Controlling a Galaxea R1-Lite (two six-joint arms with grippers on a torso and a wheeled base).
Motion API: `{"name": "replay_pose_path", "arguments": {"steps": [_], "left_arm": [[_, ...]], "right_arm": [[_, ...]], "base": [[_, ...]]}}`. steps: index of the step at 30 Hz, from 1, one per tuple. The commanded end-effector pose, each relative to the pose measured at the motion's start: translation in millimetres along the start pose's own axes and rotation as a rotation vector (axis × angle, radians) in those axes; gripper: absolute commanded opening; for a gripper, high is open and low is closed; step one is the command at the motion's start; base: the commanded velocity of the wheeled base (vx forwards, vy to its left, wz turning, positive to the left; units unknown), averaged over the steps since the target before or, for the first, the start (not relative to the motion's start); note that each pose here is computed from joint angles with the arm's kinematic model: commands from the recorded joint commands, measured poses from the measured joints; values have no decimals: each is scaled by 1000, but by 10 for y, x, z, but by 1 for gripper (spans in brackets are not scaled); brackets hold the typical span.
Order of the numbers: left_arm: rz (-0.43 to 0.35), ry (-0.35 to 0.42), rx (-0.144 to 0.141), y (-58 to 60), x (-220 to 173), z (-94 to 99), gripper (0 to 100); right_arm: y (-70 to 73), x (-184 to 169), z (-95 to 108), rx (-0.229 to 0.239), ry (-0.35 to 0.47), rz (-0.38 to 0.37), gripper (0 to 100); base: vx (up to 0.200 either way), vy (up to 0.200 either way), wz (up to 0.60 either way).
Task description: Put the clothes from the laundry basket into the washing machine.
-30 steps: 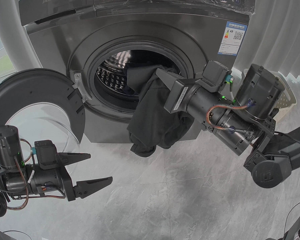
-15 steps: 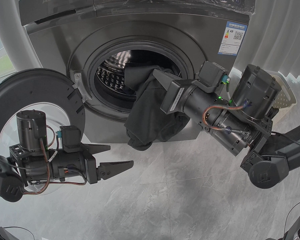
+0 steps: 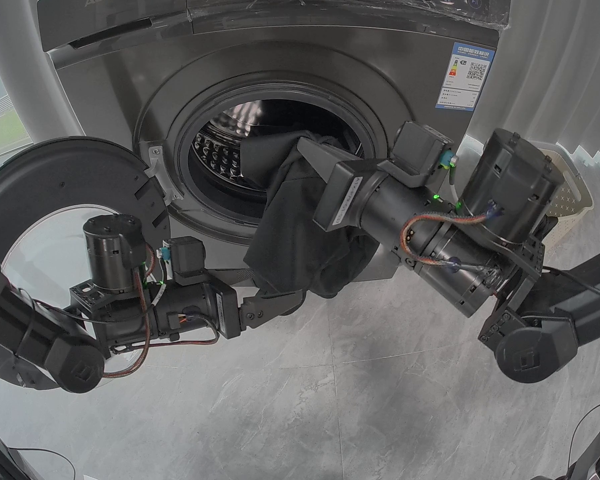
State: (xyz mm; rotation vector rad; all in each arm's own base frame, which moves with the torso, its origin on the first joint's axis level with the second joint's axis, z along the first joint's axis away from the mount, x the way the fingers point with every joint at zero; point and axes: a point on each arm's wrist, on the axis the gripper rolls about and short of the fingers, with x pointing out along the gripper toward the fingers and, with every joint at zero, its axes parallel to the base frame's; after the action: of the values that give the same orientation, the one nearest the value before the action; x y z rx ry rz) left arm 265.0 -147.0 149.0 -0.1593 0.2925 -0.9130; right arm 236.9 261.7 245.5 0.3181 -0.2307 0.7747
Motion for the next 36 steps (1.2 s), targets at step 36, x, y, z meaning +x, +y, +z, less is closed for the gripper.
{"name": "replay_pose_path", "arguments": {"steps": [36], "left_arm": [[-113, -179, 23, -138, 385, -110, 100]], "right_arm": [[-5, 17, -73, -3, 13, 0, 0]], "base": [[0, 0, 0]]}}
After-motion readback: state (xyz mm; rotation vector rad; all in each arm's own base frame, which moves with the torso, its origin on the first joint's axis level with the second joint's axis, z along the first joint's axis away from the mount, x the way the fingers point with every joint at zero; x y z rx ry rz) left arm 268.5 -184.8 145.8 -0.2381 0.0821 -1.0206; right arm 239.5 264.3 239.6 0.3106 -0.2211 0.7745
